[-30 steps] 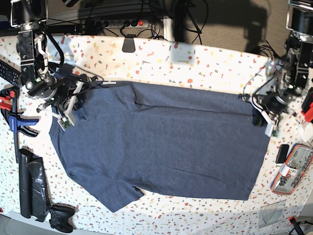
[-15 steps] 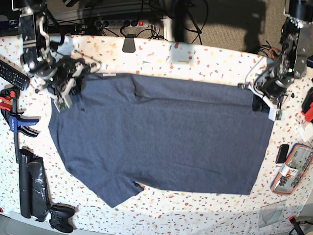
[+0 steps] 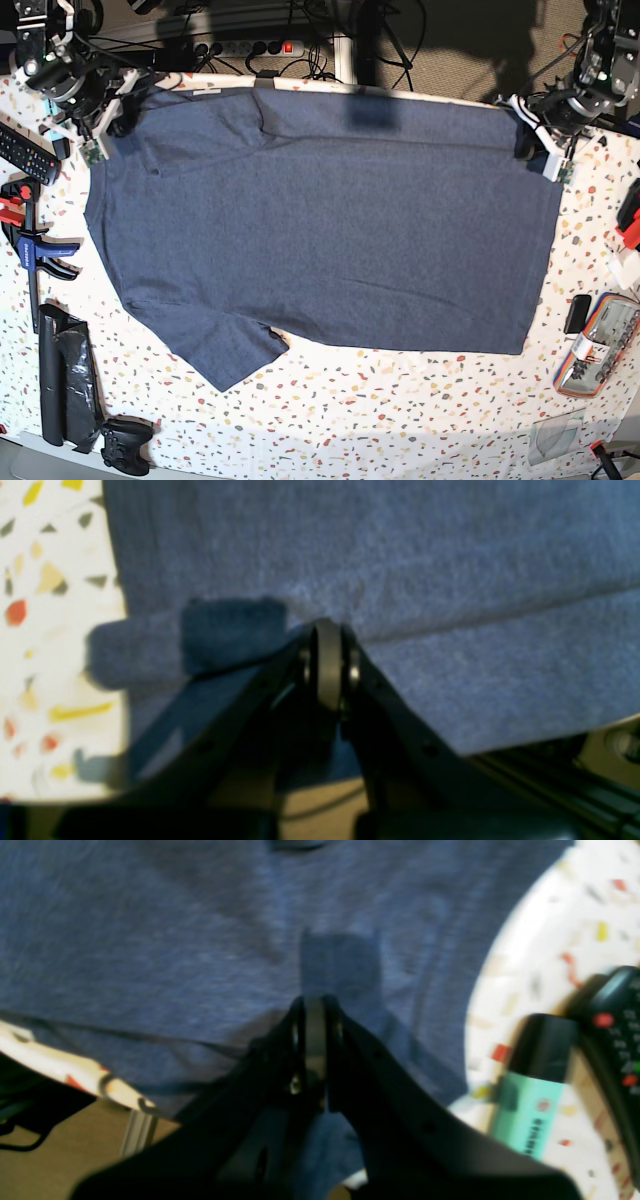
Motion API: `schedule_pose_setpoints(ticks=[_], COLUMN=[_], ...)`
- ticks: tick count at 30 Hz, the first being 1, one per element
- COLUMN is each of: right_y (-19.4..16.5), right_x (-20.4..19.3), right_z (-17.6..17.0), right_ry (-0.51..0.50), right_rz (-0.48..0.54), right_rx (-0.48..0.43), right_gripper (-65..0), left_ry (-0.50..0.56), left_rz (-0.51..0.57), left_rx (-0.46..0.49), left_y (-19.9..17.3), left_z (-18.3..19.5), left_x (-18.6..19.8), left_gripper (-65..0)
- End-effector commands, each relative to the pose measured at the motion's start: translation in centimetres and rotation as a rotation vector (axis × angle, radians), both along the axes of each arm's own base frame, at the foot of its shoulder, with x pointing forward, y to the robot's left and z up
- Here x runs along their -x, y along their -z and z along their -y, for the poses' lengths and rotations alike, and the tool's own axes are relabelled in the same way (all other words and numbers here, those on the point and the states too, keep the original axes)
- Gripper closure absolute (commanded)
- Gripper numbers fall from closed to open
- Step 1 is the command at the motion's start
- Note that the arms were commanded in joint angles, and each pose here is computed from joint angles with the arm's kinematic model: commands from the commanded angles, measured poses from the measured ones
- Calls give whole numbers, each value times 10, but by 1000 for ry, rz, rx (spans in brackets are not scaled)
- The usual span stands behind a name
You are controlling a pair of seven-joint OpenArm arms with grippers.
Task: Fold the T-shirt properly
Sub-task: 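Move both grippers to the hem corners of the shirt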
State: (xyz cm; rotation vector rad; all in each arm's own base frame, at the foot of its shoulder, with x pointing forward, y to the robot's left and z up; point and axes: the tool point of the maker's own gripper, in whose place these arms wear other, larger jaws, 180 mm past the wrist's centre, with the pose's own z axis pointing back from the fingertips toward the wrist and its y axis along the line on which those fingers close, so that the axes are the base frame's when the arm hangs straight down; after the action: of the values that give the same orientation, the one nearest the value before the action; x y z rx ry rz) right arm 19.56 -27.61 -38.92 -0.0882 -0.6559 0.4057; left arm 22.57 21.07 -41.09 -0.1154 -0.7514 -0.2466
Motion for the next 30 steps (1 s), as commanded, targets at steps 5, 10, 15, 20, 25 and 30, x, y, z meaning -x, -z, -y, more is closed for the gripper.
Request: schedule_pose_setpoints(ticks=[5,10,15,20,25,30], right_y=[-42,-68,-90,-108,-108,-106], right_x=[-29,-57,-85,-110,-117,-118], right_z=[0,-8,-11,-18,-40,-47], right_ry=[-27,-30,-16,-14,0,9], right_rz=[156,265,332,396,407,408], right_rx=[14,-34,-77,-94,-190,-223], right_gripper=[0,0,0,-155,-193,-193], left_ry=[2,4,-28,-132,-154,-196], left_rz=[232,463,570,585,523,386], left_rx=[-28,-46,-51,5,81,133], left_y=[-71,-133,-151,-141,-119,-85], left_z=[-8,-10,-19,-36,-45,-54], left_x=[-43,-80,-111,-153,-202,-249], left_gripper=[0,0,0,0,-213,-224])
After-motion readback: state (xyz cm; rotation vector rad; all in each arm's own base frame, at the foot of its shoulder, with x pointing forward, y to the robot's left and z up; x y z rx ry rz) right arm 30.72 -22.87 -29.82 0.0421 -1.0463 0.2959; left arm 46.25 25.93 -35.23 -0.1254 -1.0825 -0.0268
